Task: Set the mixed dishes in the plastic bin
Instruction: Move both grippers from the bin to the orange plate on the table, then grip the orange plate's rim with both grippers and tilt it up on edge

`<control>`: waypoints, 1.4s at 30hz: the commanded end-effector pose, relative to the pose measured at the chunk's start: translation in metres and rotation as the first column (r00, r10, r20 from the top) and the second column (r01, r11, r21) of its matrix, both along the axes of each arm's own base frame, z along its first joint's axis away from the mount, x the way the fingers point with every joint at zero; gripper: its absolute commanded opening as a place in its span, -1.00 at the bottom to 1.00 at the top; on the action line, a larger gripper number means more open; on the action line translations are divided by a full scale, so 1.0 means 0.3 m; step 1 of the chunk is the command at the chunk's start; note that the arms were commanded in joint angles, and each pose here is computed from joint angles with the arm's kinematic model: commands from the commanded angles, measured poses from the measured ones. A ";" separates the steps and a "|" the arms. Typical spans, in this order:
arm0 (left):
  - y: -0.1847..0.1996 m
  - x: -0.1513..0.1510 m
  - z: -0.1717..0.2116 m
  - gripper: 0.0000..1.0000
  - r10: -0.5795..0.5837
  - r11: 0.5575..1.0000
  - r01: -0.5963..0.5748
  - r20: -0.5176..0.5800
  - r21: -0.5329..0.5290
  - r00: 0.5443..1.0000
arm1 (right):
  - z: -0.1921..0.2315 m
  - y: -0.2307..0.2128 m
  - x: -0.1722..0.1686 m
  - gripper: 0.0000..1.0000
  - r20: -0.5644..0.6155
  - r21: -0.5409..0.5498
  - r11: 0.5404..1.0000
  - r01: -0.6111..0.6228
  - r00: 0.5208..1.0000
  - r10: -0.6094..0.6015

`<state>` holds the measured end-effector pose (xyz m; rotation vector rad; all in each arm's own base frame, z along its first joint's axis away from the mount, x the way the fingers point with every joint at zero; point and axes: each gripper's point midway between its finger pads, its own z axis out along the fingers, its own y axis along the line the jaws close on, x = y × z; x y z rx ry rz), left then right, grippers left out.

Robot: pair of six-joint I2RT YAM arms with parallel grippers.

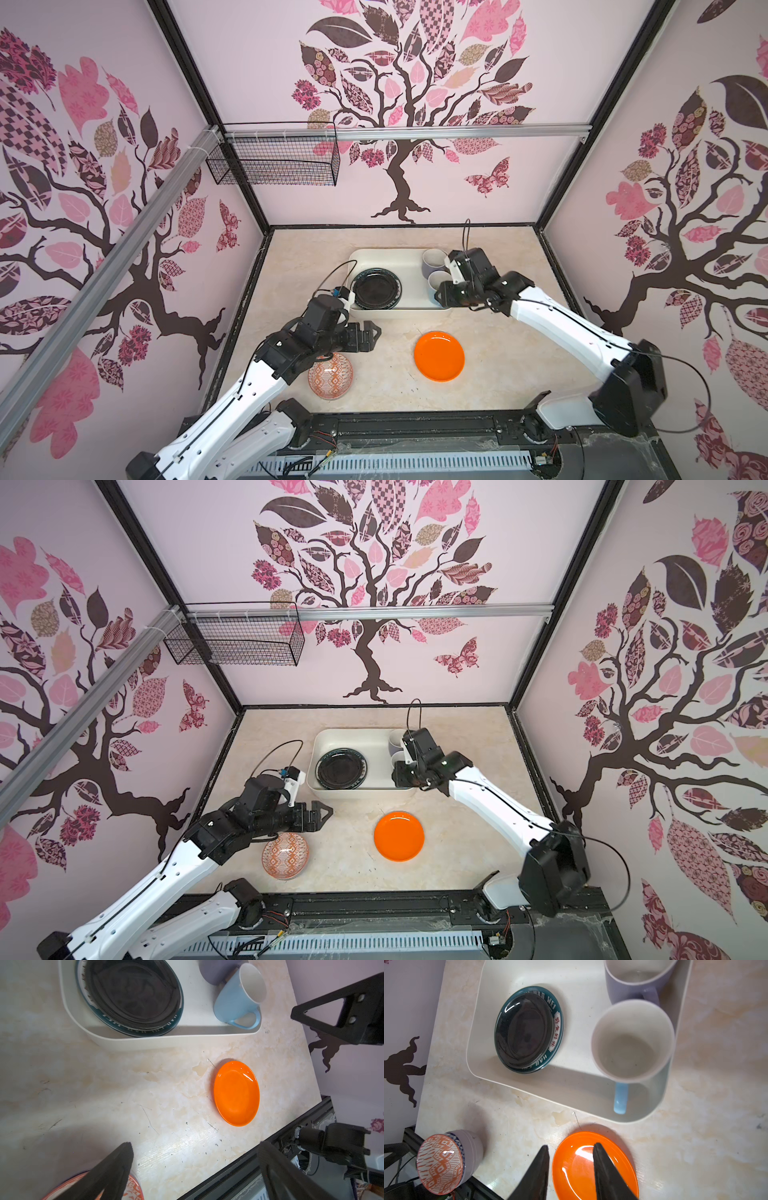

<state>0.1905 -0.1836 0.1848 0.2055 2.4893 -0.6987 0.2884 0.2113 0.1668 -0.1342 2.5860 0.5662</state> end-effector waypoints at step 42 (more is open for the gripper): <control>-0.340 -0.062 -0.429 0.72 -0.096 0.972 0.123 -0.137 0.199 0.986 | -0.518 -0.157 -0.335 -0.70 -0.265 0.044 0.988 0.150 0.955 -0.133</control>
